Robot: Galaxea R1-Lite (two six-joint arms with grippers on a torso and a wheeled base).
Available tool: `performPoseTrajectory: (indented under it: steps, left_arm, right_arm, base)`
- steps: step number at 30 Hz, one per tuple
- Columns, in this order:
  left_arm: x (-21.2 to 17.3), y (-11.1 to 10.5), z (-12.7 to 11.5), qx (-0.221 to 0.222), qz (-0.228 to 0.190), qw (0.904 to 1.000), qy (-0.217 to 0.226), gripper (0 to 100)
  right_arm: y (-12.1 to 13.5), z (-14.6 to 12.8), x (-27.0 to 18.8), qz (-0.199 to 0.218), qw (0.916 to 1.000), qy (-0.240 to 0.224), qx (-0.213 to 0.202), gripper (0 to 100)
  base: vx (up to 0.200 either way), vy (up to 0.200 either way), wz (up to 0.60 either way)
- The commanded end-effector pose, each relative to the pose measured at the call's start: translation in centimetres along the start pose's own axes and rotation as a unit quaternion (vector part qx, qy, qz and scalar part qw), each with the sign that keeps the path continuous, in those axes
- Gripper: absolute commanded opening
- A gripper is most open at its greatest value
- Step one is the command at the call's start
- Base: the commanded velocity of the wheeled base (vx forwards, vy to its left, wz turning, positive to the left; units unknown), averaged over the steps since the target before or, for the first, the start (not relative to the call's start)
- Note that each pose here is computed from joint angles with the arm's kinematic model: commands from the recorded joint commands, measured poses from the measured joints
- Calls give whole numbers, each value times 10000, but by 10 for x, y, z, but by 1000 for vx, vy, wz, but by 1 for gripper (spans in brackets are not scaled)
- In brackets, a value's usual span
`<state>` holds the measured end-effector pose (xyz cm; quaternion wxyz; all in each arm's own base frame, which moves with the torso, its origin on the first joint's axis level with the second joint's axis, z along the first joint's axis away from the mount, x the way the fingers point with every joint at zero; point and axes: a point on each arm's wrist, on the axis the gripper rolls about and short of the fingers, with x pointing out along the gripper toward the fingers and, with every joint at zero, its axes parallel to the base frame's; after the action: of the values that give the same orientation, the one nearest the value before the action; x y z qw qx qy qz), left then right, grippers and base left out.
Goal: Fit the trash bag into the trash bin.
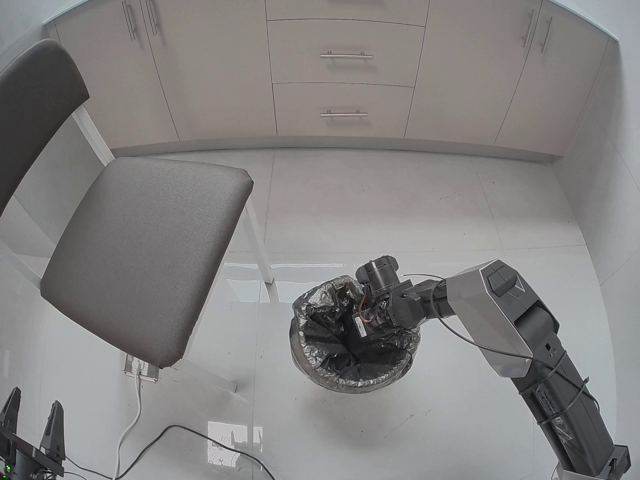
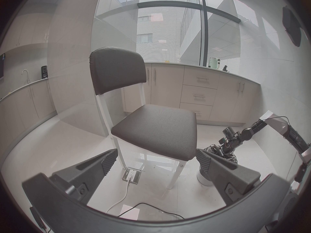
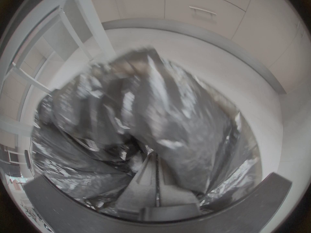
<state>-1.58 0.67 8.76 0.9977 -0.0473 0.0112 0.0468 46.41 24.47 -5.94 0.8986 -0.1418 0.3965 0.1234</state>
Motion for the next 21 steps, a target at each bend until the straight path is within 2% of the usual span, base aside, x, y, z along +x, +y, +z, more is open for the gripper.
performPoseTrajectory:
  steps: [1,6,11,14,15,17,20,21]
  left_arm:
    - [1,0,-4,16,7,10000,83,100]
    - [1,0,-4,16,7,10000,83,100]
    - [1,0,-4,32,7,10000,83,100]
    - [1,0,-5,84,51,9999,71,100]
    - [1,2,-4,129,355,9993,29,100]
    - [1,3,-4,270,546,9981,27,100]
    - [1,3,-4,340,547,9979,38,100]
    - [1,3,-4,385,531,9978,34,100]
  right_arm:
    - [-6,-13,13,-52,9998,162,46,0]
    - [-6,-13,14,-60,9999,147,57,0]
    - [5,-4,3,-26,10000,37,-16,0]
    - [15,12,-17,6,9999,-151,-79,0]
    - [21,23,-32,57,9996,-269,-115,0]
    - [24,33,-46,97,9992,-374,-130,0]
    - [28,44,-64,139,9987,-474,-156,0]
    - [31,55,-82,199,9979,-588,-179,0]
  base:
    - [0,0,0]
    - [0,0,0]
    - [0,0,0]
    - [0,0,0]
    - [0,0,0]
    - [0,0,0]
    - [0,0,0]
    - [0,0,0]
